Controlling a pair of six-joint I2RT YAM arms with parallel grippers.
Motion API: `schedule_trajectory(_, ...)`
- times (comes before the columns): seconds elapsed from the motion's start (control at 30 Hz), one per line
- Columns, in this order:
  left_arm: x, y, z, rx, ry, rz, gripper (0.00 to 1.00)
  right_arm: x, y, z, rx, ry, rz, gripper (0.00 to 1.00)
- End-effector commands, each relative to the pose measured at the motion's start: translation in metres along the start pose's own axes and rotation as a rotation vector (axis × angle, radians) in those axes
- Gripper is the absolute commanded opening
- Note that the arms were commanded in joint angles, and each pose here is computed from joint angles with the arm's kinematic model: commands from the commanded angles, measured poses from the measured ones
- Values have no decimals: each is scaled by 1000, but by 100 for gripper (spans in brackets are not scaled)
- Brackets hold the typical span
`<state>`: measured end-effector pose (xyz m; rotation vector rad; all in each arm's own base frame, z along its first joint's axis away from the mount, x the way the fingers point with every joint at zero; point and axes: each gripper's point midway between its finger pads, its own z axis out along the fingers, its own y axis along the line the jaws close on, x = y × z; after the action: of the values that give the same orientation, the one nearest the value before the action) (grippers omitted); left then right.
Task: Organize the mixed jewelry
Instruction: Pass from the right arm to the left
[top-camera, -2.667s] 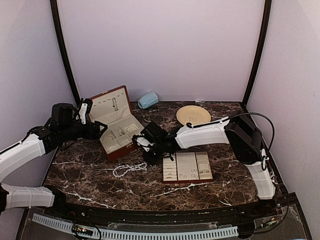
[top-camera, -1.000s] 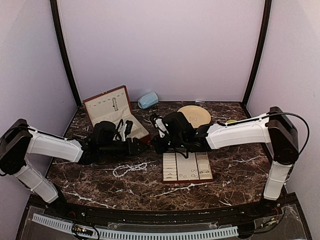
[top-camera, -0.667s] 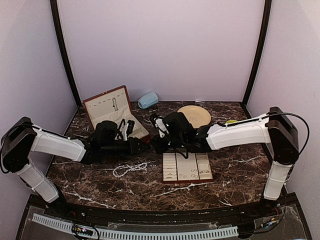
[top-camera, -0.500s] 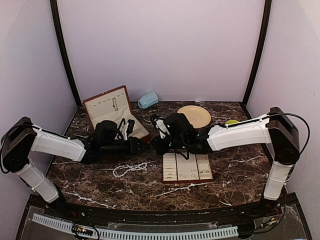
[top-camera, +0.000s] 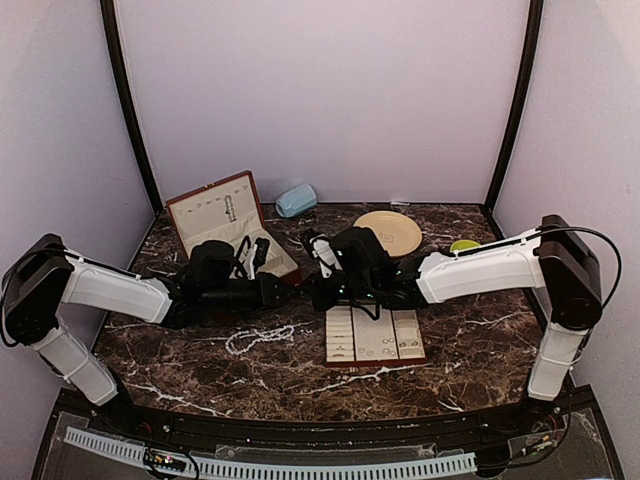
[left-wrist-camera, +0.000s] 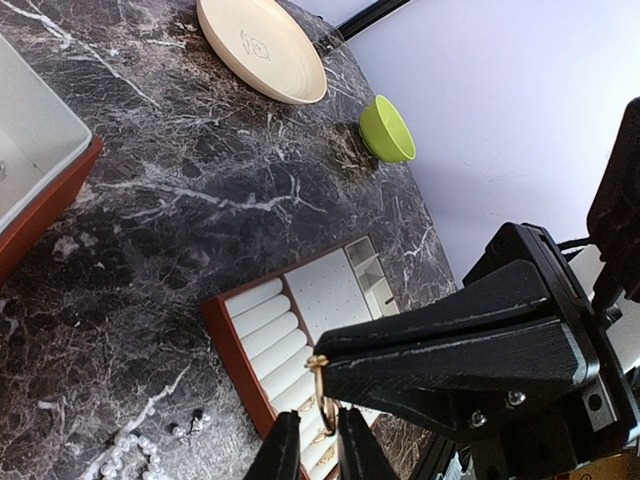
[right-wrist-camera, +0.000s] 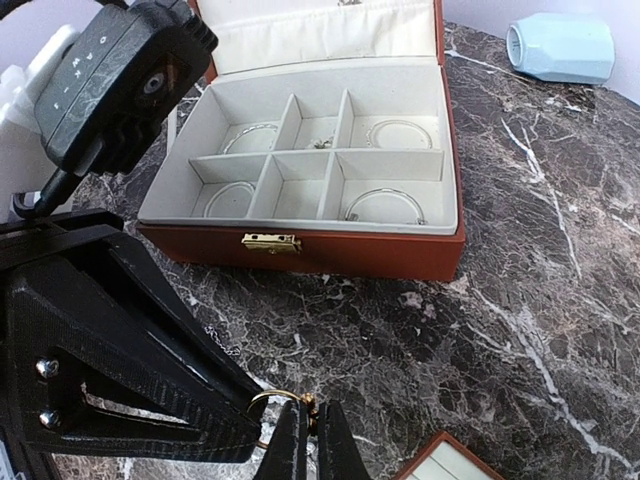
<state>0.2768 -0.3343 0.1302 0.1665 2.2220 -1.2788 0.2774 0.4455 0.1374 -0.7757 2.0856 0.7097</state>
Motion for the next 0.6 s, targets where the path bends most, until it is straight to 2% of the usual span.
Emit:
schedule_trajectory(0.0,-9,-13,1,40,-26,14,17,-21,14,-13,-46,-75,-16,0)
schedule_trajectory(0.1,-9,-14,1,47,-24,17,16,-21,16,-14,-53,-78,-16,0)
schedule_trajectory(0.27,-9,-15,2,51,-25,19,4,-22,15,-14,-53,-81,-18,0)
schedule_trajectory(0.4,-9,-16,0,59,-26,23,0,-27,15,-20,-51,-105,-3,0)
schedule_trajectory(0.5,-11,-20,-4,69,-35,38,0,-32,14,-29,-52,-125,13,16)
schedule_trajectory(0.57,-12,-21,-8,66,-47,53,0,-33,10,-38,-44,-136,27,23)
